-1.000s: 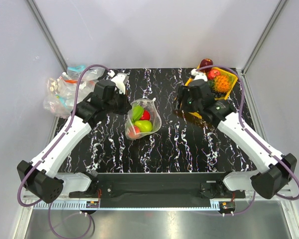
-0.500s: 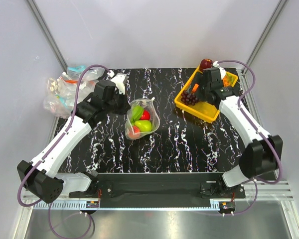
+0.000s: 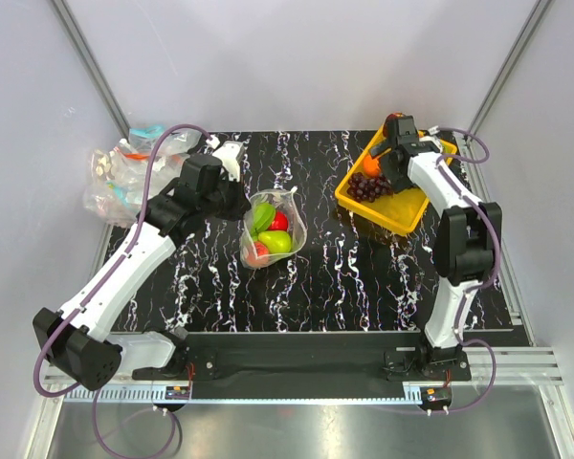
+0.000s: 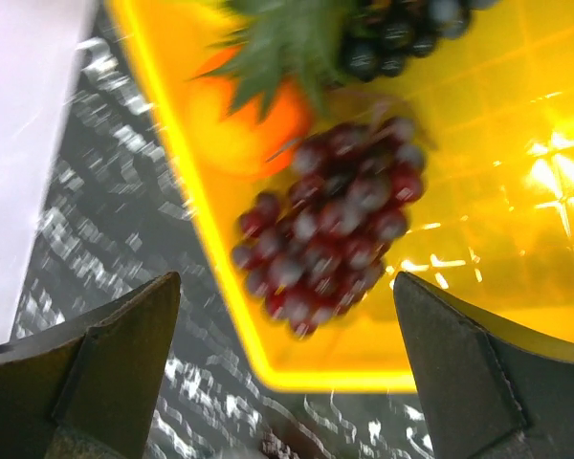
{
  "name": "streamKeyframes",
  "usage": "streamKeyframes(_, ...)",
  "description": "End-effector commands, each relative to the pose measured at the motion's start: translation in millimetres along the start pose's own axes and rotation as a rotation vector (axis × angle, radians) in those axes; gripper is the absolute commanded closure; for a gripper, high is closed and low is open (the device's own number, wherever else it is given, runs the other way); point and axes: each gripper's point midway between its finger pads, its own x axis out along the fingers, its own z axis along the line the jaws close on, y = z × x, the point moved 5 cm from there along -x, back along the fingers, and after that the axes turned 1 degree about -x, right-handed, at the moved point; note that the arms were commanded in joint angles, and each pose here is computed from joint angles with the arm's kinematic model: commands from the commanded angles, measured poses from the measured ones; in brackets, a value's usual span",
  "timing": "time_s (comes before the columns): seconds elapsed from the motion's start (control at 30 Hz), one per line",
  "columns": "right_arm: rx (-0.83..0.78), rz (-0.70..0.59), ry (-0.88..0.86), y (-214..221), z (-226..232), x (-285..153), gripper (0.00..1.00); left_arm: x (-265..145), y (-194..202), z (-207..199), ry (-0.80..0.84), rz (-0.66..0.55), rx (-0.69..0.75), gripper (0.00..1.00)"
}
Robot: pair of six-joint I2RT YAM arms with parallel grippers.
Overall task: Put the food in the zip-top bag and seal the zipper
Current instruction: Pick up the fake fruit from the bin.
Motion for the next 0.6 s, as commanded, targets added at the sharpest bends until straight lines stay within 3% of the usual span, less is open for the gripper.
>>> streamKeyframes(0.0, 0.139, 0.008, 0.024, -10, 0, 25, 0.00, -6, -6, -3, 0.027, -0.047, 0.003, 1.00)
streamKeyframes(0.47, 0.204, 0.121, 0.088, 30, -15, 97, 0.01, -7, -6, -2, 0.026, -0.048, 0.006, 1.00)
streamKeyframes(0.57, 0.204, 0.145, 0.088, 40, -20, 106, 0.14, -7, -7, -3, 0.030, -0.046, 0.006, 1.00)
